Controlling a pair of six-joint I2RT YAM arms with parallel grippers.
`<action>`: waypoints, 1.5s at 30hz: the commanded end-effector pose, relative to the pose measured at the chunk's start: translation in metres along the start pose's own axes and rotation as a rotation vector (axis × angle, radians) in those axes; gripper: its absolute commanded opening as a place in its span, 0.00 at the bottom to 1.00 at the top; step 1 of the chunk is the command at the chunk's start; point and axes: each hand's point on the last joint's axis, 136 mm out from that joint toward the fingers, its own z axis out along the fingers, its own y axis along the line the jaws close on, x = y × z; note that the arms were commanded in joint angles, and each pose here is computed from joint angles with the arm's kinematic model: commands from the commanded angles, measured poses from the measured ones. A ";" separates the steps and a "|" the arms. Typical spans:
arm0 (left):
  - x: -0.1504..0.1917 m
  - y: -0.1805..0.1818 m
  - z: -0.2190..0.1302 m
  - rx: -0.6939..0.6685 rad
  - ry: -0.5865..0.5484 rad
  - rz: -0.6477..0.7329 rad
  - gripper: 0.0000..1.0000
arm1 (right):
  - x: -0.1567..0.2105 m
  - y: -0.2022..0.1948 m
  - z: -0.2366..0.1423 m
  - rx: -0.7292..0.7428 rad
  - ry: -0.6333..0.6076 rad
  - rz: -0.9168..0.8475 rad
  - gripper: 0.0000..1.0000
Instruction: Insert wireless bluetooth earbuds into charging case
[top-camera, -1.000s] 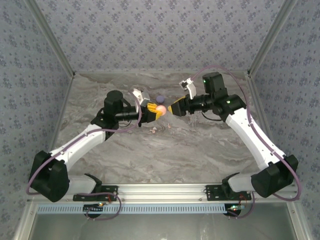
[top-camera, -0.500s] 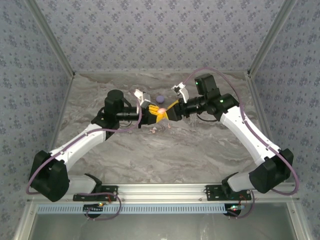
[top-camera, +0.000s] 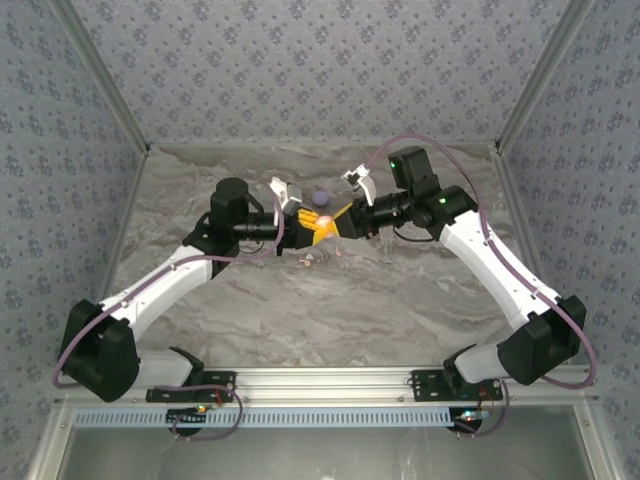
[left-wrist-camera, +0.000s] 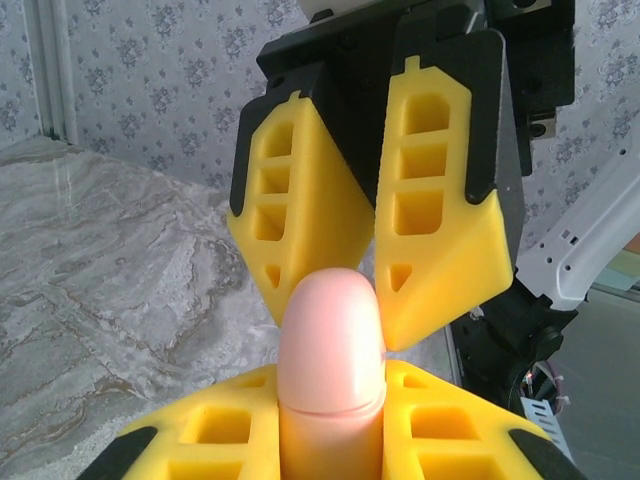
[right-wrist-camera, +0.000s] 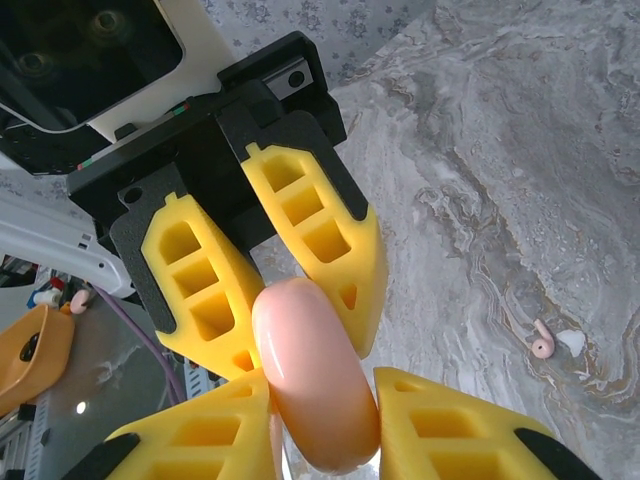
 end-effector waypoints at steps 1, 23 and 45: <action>-0.013 -0.004 0.004 0.018 -0.010 0.018 0.15 | -0.010 0.012 -0.004 -0.023 -0.018 -0.025 0.24; -0.007 0.007 0.009 -0.001 0.019 -0.044 0.34 | -0.013 0.014 -0.010 -0.006 -0.032 -0.037 0.20; -0.008 -0.025 0.002 0.090 0.009 0.116 0.03 | -0.010 -0.032 -0.013 0.168 -0.041 0.064 0.34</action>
